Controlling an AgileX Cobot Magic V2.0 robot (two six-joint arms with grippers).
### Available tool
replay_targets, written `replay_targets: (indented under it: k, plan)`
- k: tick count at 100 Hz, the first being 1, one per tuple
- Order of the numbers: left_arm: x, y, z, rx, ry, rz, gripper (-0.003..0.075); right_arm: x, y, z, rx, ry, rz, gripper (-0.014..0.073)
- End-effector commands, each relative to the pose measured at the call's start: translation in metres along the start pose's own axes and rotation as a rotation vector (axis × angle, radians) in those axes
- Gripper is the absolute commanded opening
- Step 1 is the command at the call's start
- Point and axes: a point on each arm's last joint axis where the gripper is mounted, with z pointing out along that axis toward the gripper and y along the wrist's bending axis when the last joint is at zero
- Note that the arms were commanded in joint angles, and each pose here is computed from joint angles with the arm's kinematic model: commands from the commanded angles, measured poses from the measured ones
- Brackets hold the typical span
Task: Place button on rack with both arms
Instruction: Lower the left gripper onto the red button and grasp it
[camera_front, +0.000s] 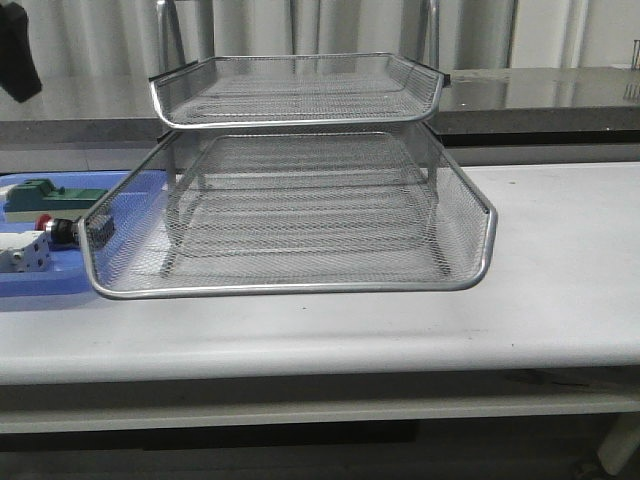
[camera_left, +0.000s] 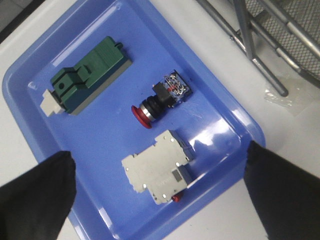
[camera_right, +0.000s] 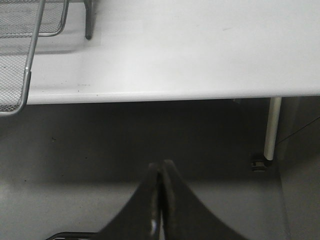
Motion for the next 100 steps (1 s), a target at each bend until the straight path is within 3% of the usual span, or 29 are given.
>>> replay_targets:
  k: [1,17,52,100]
  plan:
    - [-0.019,0.013,-0.006,-0.027,-0.044,0.076,0.0648,-0.012,0.0,-0.007,0.001,-0.089,-0.007,-0.0071]
    - [-0.03,0.023,0.027,-0.002,0.012,0.202,0.0648,-0.012,0.0,-0.007,0.001,-0.089,-0.007,-0.0071]
    - [-0.027,0.023,0.094,0.062,0.085,0.319,0.0648,-0.012,0.0,-0.007,0.001,-0.089,-0.007,-0.0071]
    - [-0.03,0.026,0.139,0.052,0.085,0.342,0.0647,-0.012,0.0,-0.007,0.001,-0.089,-0.007,-0.0071]
